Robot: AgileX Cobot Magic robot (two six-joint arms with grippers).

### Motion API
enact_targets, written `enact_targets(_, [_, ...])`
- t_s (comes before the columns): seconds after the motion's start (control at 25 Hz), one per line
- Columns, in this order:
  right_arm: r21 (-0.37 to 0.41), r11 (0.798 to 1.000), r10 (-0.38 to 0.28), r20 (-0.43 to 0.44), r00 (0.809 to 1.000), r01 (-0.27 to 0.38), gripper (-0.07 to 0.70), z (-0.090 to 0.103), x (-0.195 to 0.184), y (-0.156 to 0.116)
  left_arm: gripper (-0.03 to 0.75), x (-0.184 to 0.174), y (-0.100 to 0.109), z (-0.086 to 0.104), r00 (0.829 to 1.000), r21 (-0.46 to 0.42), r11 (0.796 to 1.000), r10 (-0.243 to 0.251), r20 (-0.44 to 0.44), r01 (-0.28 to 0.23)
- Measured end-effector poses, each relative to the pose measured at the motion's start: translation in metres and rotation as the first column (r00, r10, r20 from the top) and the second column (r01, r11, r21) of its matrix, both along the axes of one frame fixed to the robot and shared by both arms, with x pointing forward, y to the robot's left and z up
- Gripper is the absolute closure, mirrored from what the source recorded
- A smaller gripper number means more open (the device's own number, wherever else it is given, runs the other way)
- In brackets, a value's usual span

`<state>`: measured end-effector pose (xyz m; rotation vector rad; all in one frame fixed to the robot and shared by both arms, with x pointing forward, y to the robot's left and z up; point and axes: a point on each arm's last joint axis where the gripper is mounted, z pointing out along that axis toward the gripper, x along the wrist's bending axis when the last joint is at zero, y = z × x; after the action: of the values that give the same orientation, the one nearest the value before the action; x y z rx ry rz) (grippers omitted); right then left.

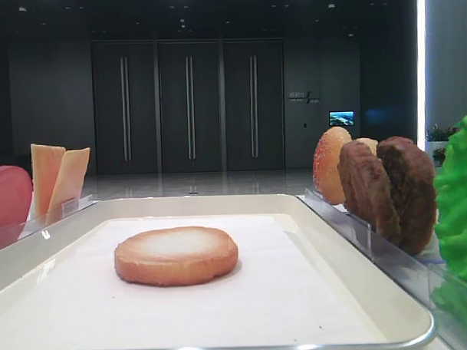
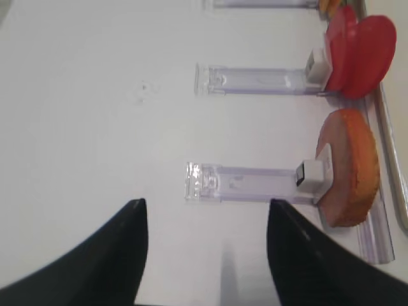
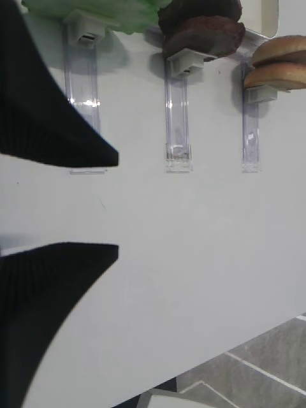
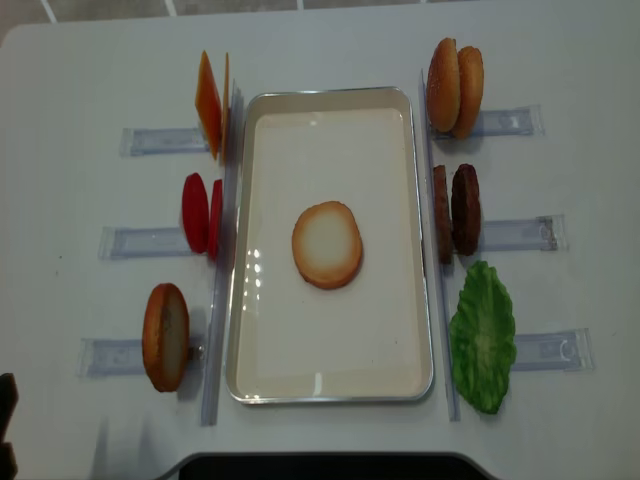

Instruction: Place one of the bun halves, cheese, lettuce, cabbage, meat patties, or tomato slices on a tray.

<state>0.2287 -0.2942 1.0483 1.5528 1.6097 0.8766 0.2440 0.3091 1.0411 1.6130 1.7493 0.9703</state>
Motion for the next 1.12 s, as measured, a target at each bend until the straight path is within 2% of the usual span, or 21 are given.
enact_targets(0.08, [0.0,1.0,0.0,0.0,1.0,0.0,0.356,0.0,0.0,0.0,0.265,-0.0088,-0.0008,0.0001,0.998,0.005,1.0,-0.003,0.062,0.003])
enact_targets(0.16, [0.0,1.0,0.0,0.0,1.0,0.0,0.356,0.0,0.0,0.0,0.265,-0.0122,-0.0011,0.0,0.996,0.008,1.0,-0.006,0.085,0.005])
enact_targets(0.36, [0.0,1.0,0.0,0.0,1.0,0.0,0.356,0.0,0.0,0.0,0.265,-0.012,-0.0023,-0.0004,0.996,0.011,1.0,-0.023,0.082,0.022])
enact_targets(1.12, [0.0,1.0,0.0,0.0,1.0,0.0,0.356,0.0,0.0,0.0,0.265,-0.0119,-0.0023,-0.0004,0.996,0.01,1.0,-0.023,0.082,0.022])
